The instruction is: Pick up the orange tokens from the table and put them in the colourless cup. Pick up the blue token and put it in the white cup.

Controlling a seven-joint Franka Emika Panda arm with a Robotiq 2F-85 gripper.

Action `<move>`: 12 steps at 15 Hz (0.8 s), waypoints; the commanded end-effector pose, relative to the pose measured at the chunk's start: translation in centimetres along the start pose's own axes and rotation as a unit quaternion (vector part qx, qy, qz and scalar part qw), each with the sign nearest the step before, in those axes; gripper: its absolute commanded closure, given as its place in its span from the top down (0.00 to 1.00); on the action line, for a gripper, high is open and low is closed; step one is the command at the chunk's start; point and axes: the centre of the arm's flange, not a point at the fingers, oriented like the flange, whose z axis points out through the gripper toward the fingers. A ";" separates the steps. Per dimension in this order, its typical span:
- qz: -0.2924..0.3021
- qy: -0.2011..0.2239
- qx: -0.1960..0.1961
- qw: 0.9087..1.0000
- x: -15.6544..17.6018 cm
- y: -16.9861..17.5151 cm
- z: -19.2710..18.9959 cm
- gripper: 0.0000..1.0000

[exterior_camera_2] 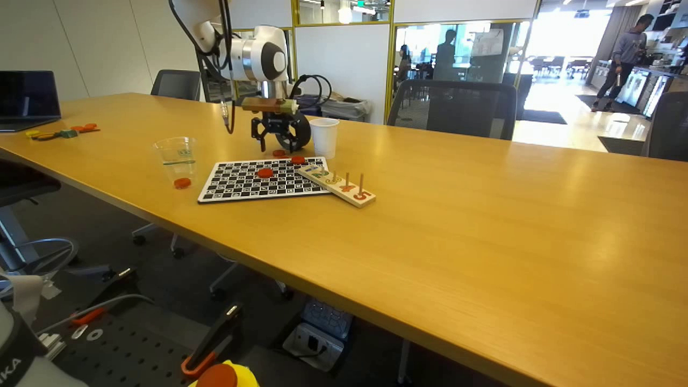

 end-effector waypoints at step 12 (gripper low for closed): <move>-0.011 -0.029 0.004 1.000 0.6 -0.3 -2.7 0.21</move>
